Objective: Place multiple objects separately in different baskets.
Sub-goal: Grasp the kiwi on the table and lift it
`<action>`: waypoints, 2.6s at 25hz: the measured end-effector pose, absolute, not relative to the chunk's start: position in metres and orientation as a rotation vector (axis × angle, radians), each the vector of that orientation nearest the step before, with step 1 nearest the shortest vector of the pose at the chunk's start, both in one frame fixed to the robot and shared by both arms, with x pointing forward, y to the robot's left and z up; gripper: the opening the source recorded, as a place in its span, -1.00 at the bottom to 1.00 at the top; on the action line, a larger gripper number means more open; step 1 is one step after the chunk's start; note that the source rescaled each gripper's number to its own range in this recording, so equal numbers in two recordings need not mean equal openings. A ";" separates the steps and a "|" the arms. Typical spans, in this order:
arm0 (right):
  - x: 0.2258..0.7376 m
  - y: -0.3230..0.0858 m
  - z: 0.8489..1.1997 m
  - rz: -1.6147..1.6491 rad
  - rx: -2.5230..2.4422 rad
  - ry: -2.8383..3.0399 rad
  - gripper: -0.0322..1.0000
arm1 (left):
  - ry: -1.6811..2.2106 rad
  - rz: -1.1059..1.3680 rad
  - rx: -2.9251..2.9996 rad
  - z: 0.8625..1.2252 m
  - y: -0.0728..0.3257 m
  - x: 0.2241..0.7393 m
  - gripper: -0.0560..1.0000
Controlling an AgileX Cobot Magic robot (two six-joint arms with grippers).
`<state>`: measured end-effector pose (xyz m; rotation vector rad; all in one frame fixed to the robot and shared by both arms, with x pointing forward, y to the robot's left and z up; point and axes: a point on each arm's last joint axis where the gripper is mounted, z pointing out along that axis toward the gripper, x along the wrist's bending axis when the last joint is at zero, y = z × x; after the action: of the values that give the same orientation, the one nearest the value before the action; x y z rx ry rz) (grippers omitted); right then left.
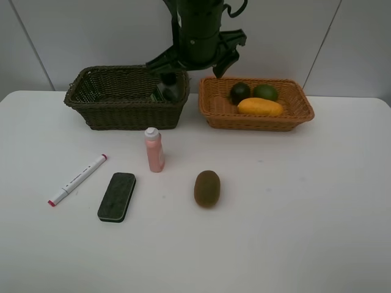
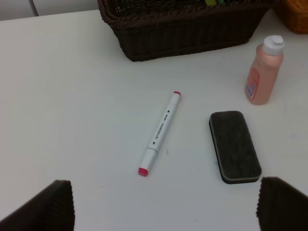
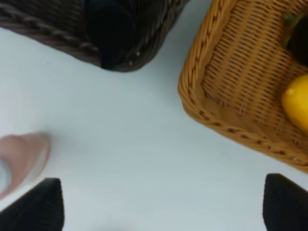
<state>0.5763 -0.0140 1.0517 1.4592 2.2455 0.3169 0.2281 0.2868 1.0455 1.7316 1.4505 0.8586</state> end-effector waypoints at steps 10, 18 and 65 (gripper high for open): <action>0.539 -0.041 1.021 0.347 1.544 2.293 1.00 | 1.450 0.859 1.732 1.045 0.287 0.228 1.00; 0.521 -0.047 0.979 0.322 1.815 2.245 1.00 | 1.450 0.859 1.732 1.045 0.287 0.228 1.00; 0.521 -0.043 0.888 0.121 2.111 2.170 1.00 | 1.450 0.859 1.732 1.045 0.287 0.228 1.00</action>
<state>0.5212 -0.0429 0.8879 2.1114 2.1699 0.1214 0.2281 0.2868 1.0455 1.7316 1.4505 0.8586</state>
